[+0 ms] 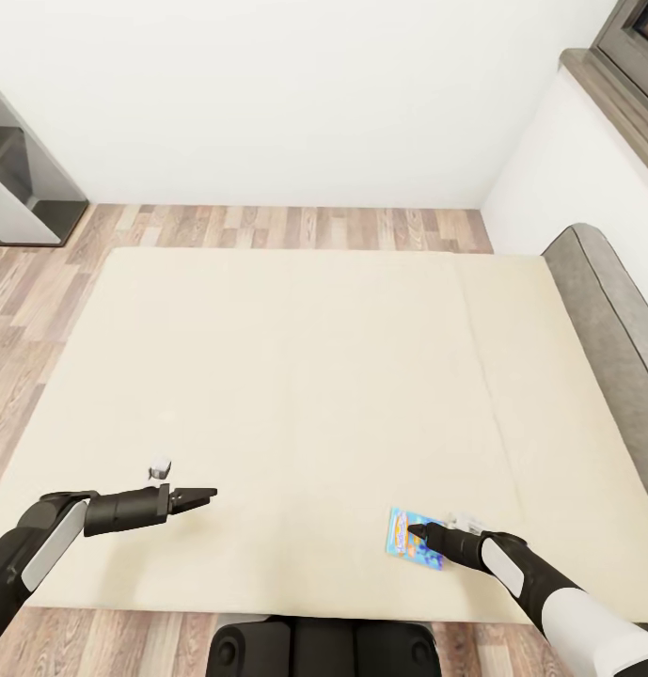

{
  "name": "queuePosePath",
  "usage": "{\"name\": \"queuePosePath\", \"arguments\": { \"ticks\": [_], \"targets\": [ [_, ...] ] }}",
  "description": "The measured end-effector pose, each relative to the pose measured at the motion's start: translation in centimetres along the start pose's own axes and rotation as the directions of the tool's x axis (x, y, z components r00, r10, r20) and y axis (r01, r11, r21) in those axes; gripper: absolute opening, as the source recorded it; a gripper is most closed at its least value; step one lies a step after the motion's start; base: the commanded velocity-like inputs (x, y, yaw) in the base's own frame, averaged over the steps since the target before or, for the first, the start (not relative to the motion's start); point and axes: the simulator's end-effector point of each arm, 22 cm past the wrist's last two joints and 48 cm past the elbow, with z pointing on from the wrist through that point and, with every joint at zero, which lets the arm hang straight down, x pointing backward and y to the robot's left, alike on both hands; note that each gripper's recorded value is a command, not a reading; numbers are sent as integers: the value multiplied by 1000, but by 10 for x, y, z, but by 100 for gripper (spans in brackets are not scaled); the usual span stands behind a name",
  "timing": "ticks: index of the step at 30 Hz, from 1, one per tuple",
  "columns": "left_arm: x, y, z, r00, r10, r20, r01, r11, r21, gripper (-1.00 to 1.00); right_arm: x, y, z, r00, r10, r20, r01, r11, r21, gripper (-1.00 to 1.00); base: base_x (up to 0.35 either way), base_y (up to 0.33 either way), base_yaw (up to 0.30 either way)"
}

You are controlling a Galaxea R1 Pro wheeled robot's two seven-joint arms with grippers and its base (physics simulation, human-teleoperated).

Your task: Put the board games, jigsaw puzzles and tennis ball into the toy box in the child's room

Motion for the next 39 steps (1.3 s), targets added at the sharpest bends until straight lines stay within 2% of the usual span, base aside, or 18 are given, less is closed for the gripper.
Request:
{"name": "queuePosePath", "arguments": {
  "ticks": [30, 33, 39],
  "targets": [
    [0, 0, 0, 1000, 0, 0, 0, 1000, 0, 100, 0, 0, 0, 1000, 0, 0, 0, 1000, 0, 100, 0, 75, 0],
    [0, 0, 0, 1000, 0, 0, 0, 1000, 0, 100, 0, -5, -1, 1000, -24, -2, 24, 1000, 17, 100, 0, 107, 0],
    [0, 0, 0, 1000, 0, 0, 0, 1000, 0, 100, -5, -16, -5, 1000, -22, 4, 22, 999, 31, 100, 0, 116, 0]
  ]
}}
